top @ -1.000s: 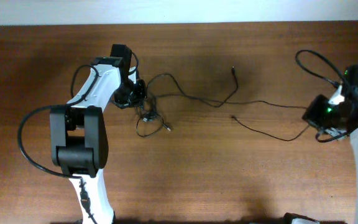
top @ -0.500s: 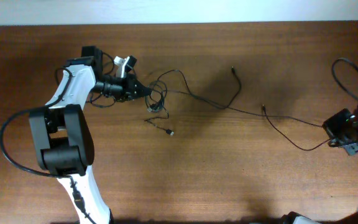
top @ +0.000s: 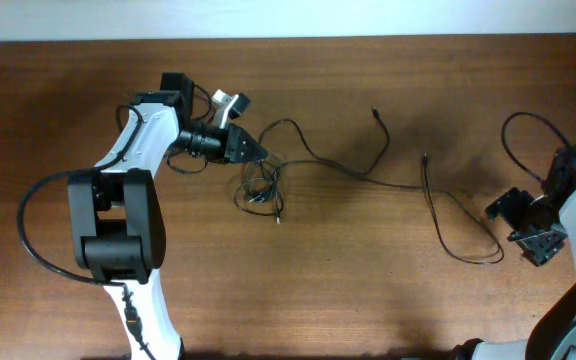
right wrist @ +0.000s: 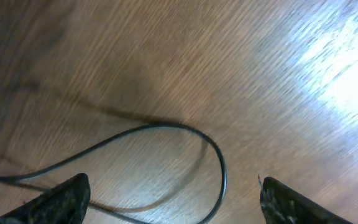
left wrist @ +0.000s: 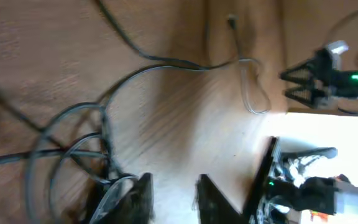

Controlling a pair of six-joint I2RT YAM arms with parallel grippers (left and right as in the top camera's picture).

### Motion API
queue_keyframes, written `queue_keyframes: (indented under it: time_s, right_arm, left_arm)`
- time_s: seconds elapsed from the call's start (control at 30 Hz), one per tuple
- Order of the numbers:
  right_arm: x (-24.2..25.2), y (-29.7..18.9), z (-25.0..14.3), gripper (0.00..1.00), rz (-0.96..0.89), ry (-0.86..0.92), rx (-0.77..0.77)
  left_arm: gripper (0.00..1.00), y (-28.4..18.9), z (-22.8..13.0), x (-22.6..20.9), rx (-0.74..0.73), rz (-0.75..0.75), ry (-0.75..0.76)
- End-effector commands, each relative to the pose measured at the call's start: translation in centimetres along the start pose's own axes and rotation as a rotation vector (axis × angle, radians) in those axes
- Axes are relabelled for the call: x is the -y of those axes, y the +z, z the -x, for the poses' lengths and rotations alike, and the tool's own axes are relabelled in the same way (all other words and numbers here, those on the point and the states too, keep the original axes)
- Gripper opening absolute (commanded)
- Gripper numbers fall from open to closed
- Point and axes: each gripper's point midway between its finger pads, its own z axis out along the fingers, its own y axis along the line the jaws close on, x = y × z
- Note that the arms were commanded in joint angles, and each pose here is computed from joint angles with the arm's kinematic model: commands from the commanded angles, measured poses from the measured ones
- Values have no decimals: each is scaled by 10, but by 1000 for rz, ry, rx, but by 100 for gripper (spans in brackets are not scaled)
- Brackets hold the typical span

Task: Untangle cables

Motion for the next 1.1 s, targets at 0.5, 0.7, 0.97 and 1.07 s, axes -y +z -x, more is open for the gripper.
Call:
queue_keyframes:
  time_s: [0.5, 0.7, 0.97, 1.07]
  right_arm:
    - [-170, -34, -82, 98, 91, -697, -50]
    - [-231, 0, -118, 98, 359, -802, -196]
    - [-287, 46, -154, 99, 554, -773, -320]
    - [-292, 48, -155, 99, 558, -793, -294]
  left_arm:
    - [82, 31, -10, -54, -54, 538, -293]
    - [44, 24, -12, -41, -61, 534, -346]
    - [57, 18, -6, -36, 57, 655, -564]
    - [60, 30, -3, -35, 105, 700, -633]
